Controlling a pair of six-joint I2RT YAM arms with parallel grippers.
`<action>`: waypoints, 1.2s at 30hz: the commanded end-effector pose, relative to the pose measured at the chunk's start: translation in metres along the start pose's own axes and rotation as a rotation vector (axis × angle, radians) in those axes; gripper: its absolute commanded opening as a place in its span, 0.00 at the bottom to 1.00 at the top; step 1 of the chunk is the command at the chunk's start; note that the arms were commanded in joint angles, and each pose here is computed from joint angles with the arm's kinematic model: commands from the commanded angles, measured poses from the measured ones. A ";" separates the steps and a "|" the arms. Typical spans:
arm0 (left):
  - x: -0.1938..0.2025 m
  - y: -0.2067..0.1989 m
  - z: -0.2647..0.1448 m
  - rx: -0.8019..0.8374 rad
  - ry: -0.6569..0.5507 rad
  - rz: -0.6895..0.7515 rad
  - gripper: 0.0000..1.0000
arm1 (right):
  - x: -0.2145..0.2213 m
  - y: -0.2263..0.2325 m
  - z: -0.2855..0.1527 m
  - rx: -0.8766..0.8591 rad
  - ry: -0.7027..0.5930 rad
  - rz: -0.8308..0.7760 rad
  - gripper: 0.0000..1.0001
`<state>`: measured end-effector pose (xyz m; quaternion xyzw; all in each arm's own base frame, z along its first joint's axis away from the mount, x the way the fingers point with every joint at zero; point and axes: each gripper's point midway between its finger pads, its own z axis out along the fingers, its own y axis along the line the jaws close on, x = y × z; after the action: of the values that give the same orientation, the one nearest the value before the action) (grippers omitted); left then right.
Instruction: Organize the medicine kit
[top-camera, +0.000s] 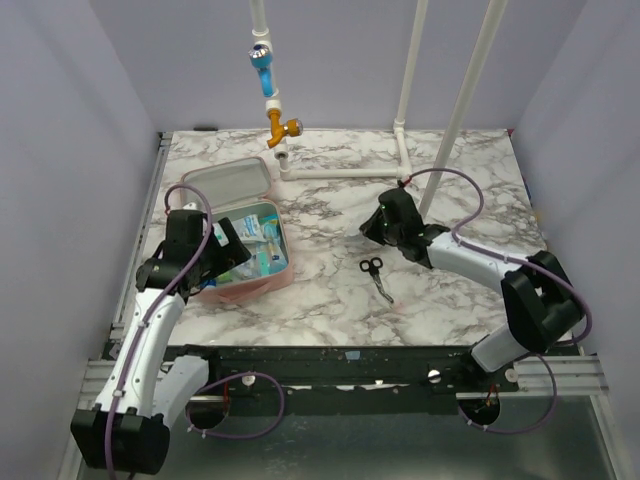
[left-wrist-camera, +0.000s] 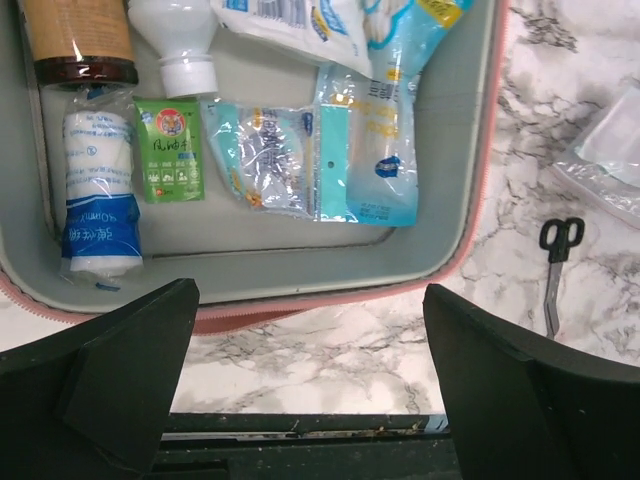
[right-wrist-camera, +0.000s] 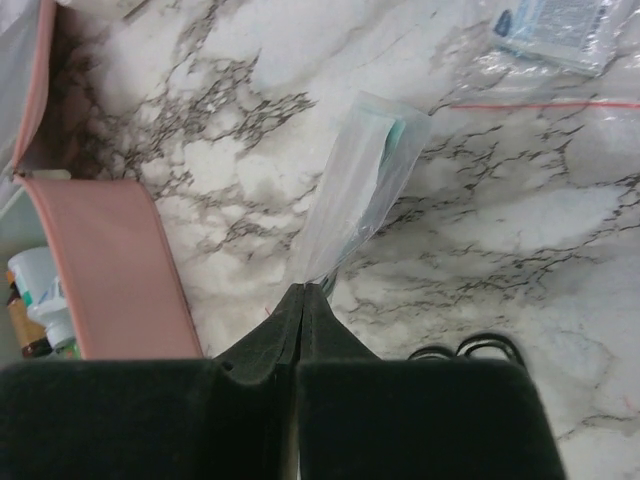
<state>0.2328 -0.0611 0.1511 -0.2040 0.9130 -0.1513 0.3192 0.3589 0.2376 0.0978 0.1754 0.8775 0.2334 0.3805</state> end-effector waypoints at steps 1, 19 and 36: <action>-0.005 -0.012 -0.027 0.088 -0.055 0.071 0.98 | 0.002 0.028 -0.027 -0.032 -0.006 -0.093 0.01; -0.007 -0.003 -0.061 0.142 -0.263 0.149 0.98 | 0.042 0.180 -0.096 -0.367 -0.015 -0.291 0.01; -0.008 -0.010 -0.071 0.226 -0.360 0.169 0.98 | 0.140 0.268 -0.034 -0.526 0.182 -0.413 0.01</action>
<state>0.1935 -0.0547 0.2061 -0.1225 0.8447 -0.1798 0.4891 0.2824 0.4958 0.1914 -0.1038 0.8373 0.3688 0.3900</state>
